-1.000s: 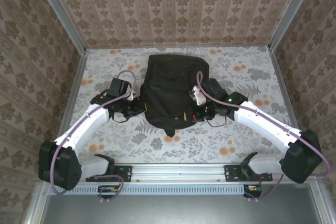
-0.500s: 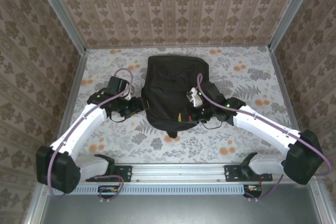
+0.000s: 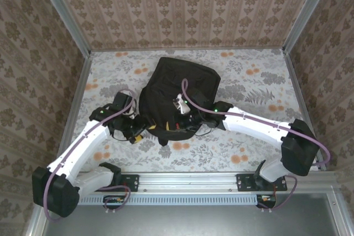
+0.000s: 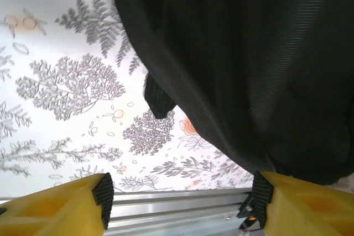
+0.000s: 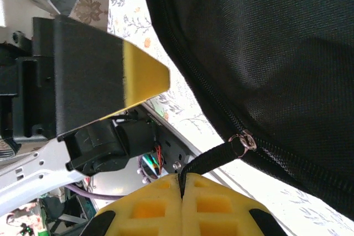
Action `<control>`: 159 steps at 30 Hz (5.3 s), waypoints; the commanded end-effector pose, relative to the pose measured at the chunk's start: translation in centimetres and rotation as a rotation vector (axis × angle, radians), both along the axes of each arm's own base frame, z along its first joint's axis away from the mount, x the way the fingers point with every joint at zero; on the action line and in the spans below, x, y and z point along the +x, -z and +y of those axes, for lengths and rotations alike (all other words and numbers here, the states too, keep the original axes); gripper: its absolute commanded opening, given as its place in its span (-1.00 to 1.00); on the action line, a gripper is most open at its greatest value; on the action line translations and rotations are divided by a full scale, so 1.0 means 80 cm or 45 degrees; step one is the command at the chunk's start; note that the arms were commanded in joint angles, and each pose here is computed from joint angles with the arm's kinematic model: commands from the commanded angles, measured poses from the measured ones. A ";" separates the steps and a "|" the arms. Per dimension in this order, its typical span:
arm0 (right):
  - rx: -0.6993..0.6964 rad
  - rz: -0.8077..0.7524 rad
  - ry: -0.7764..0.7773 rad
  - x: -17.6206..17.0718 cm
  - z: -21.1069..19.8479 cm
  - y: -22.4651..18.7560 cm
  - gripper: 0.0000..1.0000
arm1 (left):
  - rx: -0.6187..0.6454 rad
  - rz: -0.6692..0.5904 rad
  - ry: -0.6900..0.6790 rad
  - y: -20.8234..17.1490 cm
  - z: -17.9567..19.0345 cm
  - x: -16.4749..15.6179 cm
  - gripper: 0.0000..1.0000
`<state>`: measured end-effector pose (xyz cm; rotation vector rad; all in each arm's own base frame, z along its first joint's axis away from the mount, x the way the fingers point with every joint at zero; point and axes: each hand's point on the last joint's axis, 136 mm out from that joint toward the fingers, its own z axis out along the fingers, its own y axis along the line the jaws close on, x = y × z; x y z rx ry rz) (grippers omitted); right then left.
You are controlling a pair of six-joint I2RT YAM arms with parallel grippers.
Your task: Pack books, pencil case, and school supplies into a backpack
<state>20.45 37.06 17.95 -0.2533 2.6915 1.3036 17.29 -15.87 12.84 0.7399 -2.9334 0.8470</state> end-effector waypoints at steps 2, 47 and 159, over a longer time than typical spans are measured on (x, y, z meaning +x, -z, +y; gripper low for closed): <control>0.092 -0.066 -0.039 0.003 0.034 -0.030 -1.00 | -0.024 0.065 -0.138 0.004 -0.005 0.009 0.37; -0.114 -0.137 0.051 -0.022 -0.073 0.009 -1.00 | 0.052 -0.094 -0.239 0.017 0.037 0.064 -1.00; -0.103 -0.137 -0.060 0.020 -0.006 0.000 -1.00 | 0.135 0.032 -0.238 0.000 0.067 0.047 -1.00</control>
